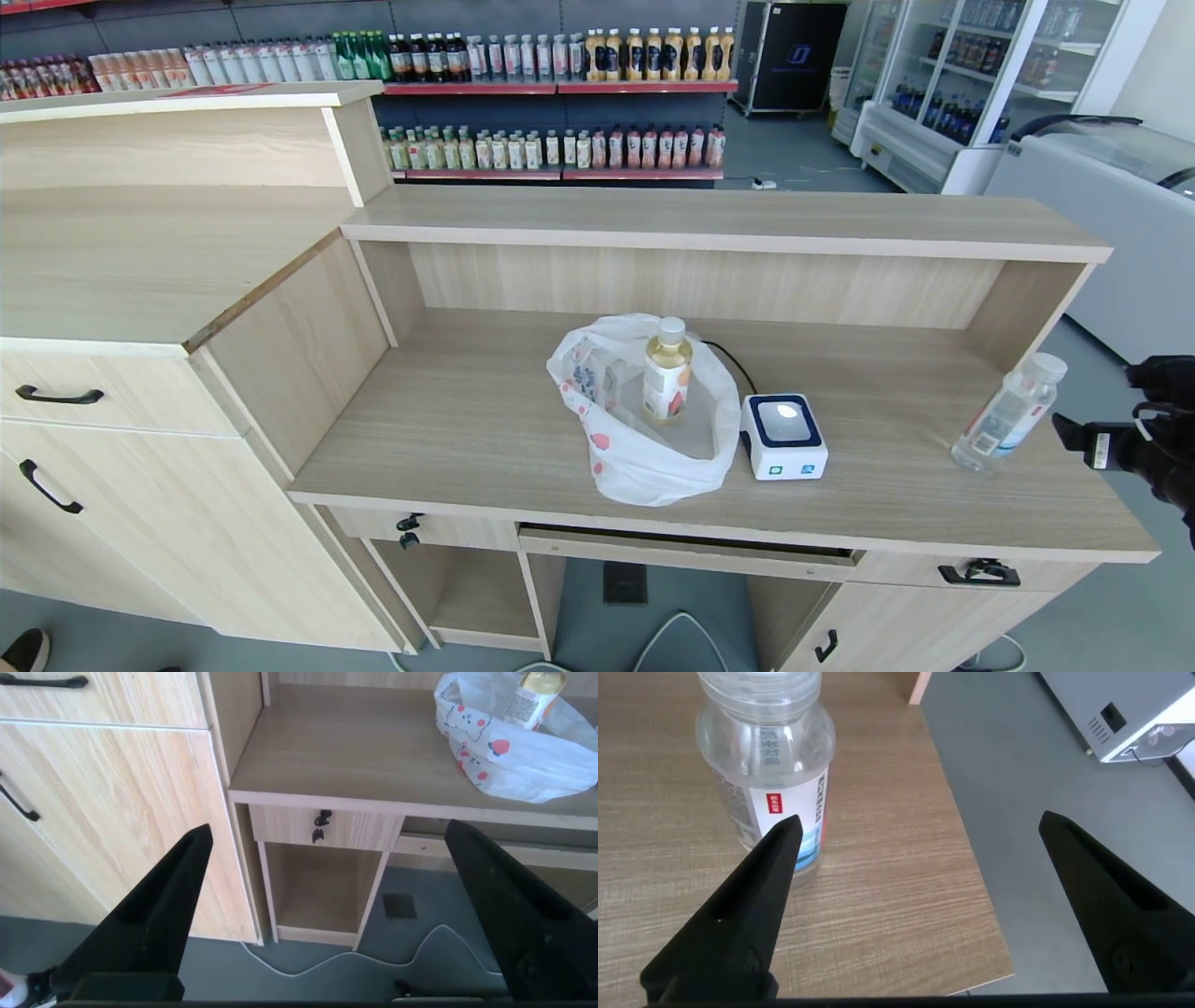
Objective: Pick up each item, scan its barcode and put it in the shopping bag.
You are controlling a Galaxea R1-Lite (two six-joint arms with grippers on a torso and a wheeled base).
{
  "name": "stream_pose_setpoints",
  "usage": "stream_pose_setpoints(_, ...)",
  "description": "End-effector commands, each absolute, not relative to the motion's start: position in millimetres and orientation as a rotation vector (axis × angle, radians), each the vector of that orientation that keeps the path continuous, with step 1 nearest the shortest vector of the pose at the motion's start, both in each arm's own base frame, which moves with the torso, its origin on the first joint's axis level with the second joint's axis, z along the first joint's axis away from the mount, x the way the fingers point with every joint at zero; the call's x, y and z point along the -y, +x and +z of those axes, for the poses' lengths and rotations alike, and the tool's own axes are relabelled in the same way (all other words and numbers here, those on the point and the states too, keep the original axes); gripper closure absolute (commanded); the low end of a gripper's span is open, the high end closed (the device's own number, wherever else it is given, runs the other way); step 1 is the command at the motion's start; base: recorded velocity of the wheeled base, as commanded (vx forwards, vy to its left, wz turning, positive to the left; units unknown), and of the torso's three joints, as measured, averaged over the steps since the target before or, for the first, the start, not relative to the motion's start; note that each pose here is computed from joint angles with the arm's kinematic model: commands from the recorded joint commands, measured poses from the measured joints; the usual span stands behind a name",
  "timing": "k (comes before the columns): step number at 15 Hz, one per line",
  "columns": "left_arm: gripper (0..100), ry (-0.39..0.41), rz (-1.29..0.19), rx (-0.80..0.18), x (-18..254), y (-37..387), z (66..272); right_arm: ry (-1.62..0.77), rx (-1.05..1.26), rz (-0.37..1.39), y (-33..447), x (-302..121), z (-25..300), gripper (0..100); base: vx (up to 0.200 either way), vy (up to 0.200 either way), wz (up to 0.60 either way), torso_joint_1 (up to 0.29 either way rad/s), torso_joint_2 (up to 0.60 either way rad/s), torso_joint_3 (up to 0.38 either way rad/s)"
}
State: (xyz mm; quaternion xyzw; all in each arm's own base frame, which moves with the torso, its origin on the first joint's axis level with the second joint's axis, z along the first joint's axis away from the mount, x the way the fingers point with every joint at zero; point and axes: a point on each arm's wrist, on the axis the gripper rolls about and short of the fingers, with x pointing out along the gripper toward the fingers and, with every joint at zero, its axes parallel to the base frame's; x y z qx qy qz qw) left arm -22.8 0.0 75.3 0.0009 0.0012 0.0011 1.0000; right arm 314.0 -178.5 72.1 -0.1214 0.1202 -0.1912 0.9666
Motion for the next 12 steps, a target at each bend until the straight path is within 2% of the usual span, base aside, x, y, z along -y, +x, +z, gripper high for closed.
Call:
stream_pose_setpoints(1,0,0.002,0.003,-0.002,0,-23,75,-0.241,-0.254,-0.385,317,180,66,0,0.000,0.000,0.00,0.000,0.00,0.000)
stream_pose_setpoints(12,0,0.002,0.002,-0.003,0,-23,75,-0.236,-0.241,-0.343,335,173,56,0,0.000,0.000,0.00,0.000,0.00,0.000)
